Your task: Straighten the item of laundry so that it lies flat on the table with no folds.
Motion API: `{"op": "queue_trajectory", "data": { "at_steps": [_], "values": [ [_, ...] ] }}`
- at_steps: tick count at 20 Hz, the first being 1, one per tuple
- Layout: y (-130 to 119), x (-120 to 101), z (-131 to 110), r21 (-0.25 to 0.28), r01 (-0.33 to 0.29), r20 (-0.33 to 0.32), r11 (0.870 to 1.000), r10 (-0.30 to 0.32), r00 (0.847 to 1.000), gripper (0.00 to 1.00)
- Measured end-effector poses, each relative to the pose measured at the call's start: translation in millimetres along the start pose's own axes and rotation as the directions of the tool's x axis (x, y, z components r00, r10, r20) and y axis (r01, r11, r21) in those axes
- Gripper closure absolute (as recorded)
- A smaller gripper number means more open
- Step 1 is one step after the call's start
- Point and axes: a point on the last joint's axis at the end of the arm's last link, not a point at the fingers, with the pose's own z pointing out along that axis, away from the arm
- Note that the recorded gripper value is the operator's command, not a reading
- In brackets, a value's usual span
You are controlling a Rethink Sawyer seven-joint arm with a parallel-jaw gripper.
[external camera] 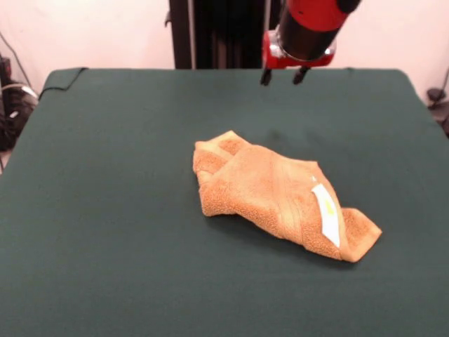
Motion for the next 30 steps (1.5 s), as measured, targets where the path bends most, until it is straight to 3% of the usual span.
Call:
{"op": "queue_trajectory", "data": {
  "at_steps": [4,10,12,13,17,20,30],
  "values": [
    [-1,-2,-1,-0.007,-0.006,0.009,1.0,0.007,1.0,0.0],
    [-3,-30,11,0.002,-0.013,0.156,1.0,0.012,0.988,0.0],
    [-3,-34,14,0.004,-0.011,0.17,1.0,0.01,0.985,0.0],
    [0,-49,23,0.01,-0.006,0.227,1.0,0.003,0.974,0.0],
    [3,-68,38,0.017,-0.003,0.288,1.0,-0.002,0.958,0.0],
    [4,-78,51,0.018,-0.003,0.306,1.0,-0.002,0.952,0.0],
    [3,-79,50,0.014,-0.007,0.302,1.0,0.003,0.953,0.0]
  ]
}}
